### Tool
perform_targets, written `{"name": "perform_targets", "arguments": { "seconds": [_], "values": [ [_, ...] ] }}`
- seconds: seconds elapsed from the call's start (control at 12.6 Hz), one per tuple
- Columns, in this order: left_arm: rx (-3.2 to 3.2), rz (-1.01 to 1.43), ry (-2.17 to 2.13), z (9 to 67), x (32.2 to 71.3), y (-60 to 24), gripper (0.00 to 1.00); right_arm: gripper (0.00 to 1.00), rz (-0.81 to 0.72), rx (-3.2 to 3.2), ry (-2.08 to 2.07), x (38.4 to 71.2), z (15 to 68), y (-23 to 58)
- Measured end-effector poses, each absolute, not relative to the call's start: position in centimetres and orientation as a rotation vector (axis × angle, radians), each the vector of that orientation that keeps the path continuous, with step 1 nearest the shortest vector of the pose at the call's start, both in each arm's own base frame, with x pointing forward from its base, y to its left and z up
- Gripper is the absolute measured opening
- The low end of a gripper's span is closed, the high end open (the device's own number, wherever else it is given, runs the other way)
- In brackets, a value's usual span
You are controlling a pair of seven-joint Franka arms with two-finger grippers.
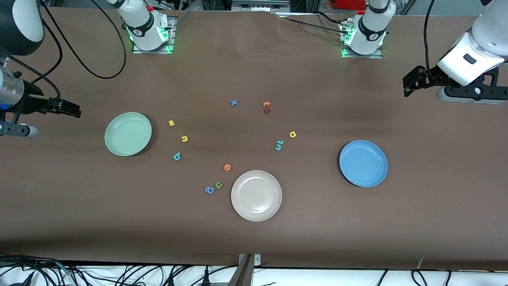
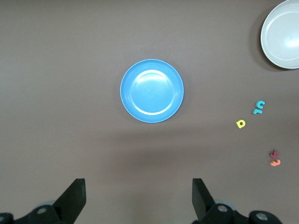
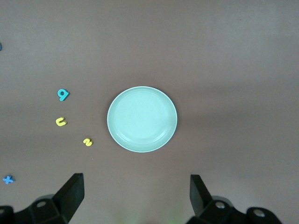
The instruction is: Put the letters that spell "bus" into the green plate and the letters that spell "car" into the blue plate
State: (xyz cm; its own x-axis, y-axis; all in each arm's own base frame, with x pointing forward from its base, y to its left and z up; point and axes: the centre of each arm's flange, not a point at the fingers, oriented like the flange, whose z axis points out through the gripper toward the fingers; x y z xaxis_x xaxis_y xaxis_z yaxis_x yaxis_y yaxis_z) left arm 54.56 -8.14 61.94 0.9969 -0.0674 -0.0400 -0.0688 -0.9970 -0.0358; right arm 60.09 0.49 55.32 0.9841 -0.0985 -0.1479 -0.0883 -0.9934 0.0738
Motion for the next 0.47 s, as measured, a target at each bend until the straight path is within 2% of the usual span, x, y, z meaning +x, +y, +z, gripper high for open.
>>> {"name": "perform_targets", "arguments": {
  "seconds": [0.47],
  "values": [
    [-3.102, 0.06, 0.106, 61.94, 54.56, -8.14, 1.0, 1.0, -0.243, 3.062, -0.145, 60.04, 55.1, 0.49]
  ]
}}
